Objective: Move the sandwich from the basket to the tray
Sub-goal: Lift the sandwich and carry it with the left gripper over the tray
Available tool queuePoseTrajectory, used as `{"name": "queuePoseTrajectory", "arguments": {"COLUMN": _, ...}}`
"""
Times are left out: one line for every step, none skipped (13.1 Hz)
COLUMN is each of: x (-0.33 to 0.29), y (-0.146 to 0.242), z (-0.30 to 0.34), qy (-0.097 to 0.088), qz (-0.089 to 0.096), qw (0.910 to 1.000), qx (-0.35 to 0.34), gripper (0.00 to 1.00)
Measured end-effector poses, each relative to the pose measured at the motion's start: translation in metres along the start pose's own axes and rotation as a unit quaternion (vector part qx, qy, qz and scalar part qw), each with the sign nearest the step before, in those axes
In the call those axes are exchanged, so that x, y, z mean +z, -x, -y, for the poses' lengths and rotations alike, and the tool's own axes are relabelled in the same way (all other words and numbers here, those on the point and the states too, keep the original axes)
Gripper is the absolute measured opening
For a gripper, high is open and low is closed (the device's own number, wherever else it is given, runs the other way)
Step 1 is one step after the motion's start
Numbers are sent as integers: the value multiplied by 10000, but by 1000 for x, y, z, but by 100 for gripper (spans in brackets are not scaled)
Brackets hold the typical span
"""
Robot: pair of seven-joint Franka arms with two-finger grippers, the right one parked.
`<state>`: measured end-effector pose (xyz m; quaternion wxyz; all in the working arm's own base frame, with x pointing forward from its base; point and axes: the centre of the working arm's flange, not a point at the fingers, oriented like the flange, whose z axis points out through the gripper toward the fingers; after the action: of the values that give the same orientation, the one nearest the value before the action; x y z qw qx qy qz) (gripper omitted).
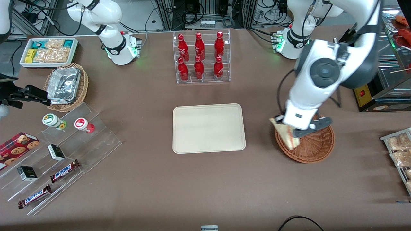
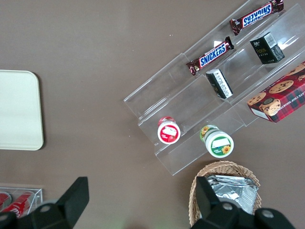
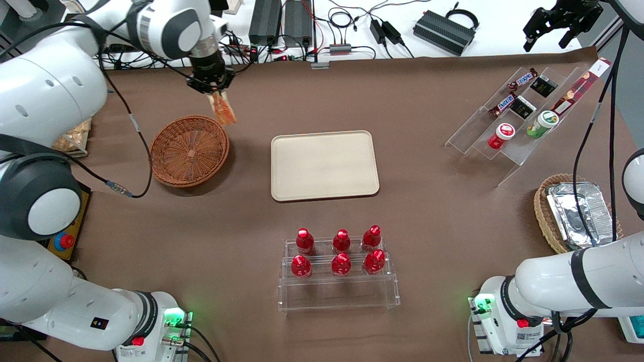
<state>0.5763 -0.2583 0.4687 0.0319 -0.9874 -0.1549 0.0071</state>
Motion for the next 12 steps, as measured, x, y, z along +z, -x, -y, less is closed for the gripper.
{"name": "queuePoseTrajectory", "arguments": {"x": 1, "y": 9, "z": -20, "qy": 42, "qz": 3, "qw": 9999, "qx": 148, "gripper": 15}}
{"name": "queuePoseTrajectory", "arguments": {"x": 2, "y": 16, "z": -41, "qy": 82, "qz": -1, "qw": 9995, "qx": 294, "gripper": 15}}
{"name": "queuePoseTrajectory", "arguments": {"x": 5, "y": 26, "z": -63, "qy": 122, "qz": 5, "qw": 9989, "qx": 461, "gripper": 15}}
{"name": "queuePoseTrajectory", "arguments": {"x": 10, "y": 39, "z": -86, "qy": 138, "qz": 20, "qw": 9979, "qx": 634, "gripper": 15}}
{"name": "queuePoseTrajectory", "arguments": {"x": 17, "y": 52, "z": -108, "qy": 150, "qz": 45, "qw": 9967, "qx": 791, "gripper": 15}}
{"name": "queuePoseTrajectory", "arguments": {"x": 24, "y": 65, "z": -129, "qy": 165, "qz": 75, "qw": 9954, "qx": 938, "gripper": 15}}
{"name": "queuePoseTrajectory", "arguments": {"x": 34, "y": 76, "z": -149, "qy": 192, "qz": 94, "qw": 9940, "qx": 1070, "gripper": 15}}
{"name": "queuePoseTrajectory", "arguments": {"x": 46, "y": 85, "z": -166, "qy": 222, "qz": 109, "qw": 9926, "qx": 1185, "gripper": 15}}
{"name": "queuePoseTrajectory", "arguments": {"x": 59, "y": 94, "z": -182, "qy": 250, "qz": 111, "qw": 9912, "qx": 1296, "gripper": 15}}
{"name": "queuePoseTrajectory", "arguments": {"x": 70, "y": 104, "z": -196, "qy": 290, "qz": 98, "qw": 9897, "qx": 1396, "gripper": 15}}
{"name": "queuePoseTrajectory", "arguments": {"x": 82, "y": 114, "z": -208, "qy": 324, "qz": 85, "qw": 9882, "qx": 1496, "gripper": 15}}
{"name": "queuePoseTrajectory", "arguments": {"x": 91, "y": 124, "z": -218, "qy": 353, "qz": 70, "qw": 9867, "qx": 1582, "gripper": 15}}
